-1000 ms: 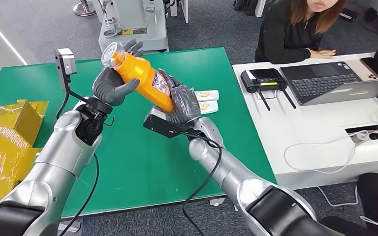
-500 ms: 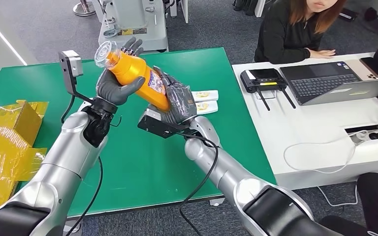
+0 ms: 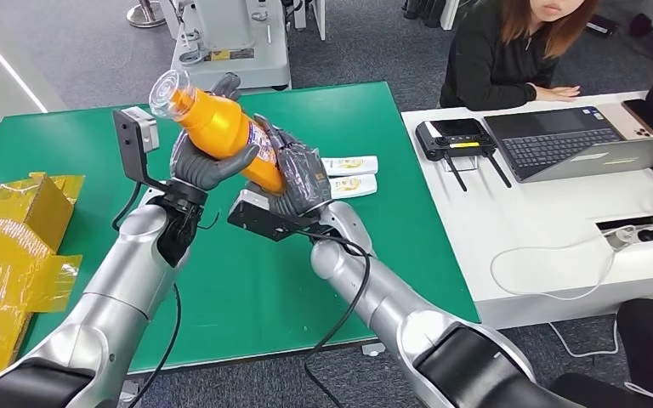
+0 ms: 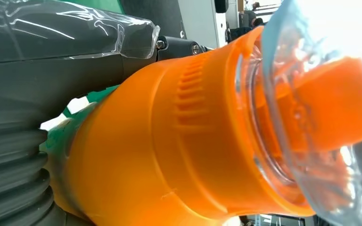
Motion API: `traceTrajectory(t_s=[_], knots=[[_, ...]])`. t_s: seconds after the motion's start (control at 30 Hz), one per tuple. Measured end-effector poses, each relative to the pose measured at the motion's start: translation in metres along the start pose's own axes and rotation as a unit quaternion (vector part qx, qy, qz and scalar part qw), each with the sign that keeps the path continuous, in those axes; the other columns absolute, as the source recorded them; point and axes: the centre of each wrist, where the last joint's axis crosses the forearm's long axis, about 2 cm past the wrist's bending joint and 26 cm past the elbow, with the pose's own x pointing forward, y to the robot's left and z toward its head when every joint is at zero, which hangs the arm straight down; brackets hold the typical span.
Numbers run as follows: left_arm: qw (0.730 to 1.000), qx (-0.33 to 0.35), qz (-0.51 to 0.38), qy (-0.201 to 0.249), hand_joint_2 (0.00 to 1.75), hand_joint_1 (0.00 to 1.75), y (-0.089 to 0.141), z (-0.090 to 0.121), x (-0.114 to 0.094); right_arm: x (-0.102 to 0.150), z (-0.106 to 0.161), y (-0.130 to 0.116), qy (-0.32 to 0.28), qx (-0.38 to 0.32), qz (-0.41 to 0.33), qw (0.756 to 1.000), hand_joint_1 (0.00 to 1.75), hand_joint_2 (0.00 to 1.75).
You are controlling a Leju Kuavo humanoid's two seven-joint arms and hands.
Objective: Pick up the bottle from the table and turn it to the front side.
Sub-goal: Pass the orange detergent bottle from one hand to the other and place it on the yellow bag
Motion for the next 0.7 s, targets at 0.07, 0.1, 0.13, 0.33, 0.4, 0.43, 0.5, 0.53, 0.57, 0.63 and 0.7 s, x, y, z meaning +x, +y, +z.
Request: traceTrajectory(t_s=[0.07,0.1,0.13,0.33,0.4,0.43,0.5,0.53,0.57,0.63,0.7], knots=[[1.000,0.001,0.000,0.000,1.75,0.03,0.000,0.001,-0.001,0.000,0.000,0.000,0.000,0.001,0.002,1.000,1.75,1.75],[1.000,0.002,0.002,0.000,1.75,0.03,0.000,0.002,-0.001,-0.001,0.001,0.001,0.001,0.002,0.003,1.000,1.75,1.75],[1.000,0.003,0.003,-0.001,1.75,0.03,0.000,0.002,-0.001,-0.001,0.001,0.001,0.002,0.003,0.003,1.000,1.75,1.75],[1.000,0.007,0.007,-0.001,1.75,0.00,0.000,0.003,-0.002,-0.003,0.003,0.002,0.008,0.007,0.004,1.000,1.75,1.75],[1.000,0.009,0.008,-0.002,1.75,0.00,0.001,0.004,-0.002,-0.003,0.003,0.003,0.010,0.009,0.005,1.000,1.75,1.75],[1.000,0.012,0.010,-0.004,1.75,0.00,0.001,0.004,-0.002,-0.004,0.004,0.003,0.011,0.010,0.006,1.000,1.75,1.75],[1.000,0.021,0.014,-0.011,1.75,0.00,0.003,0.004,-0.001,-0.005,0.005,0.003,0.013,0.013,0.006,1.000,1.75,1.75],[0.999,0.026,0.017,-0.017,1.75,0.00,0.004,0.004,-0.001,-0.006,0.005,0.004,0.015,0.016,0.006,1.000,1.75,1.75],[0.999,0.031,0.020,-0.024,1.75,0.00,0.005,0.004,0.000,-0.007,0.007,0.005,0.017,0.019,0.006,1.000,1.75,1.75],[0.998,0.039,0.025,-0.037,1.75,0.00,0.007,0.003,0.003,-0.011,0.012,0.007,0.022,0.025,0.005,0.999,1.75,1.75],[0.998,0.043,0.031,-0.045,1.75,0.00,0.008,0.003,0.004,-0.014,0.017,0.010,0.026,0.029,0.005,0.999,1.75,1.75]])
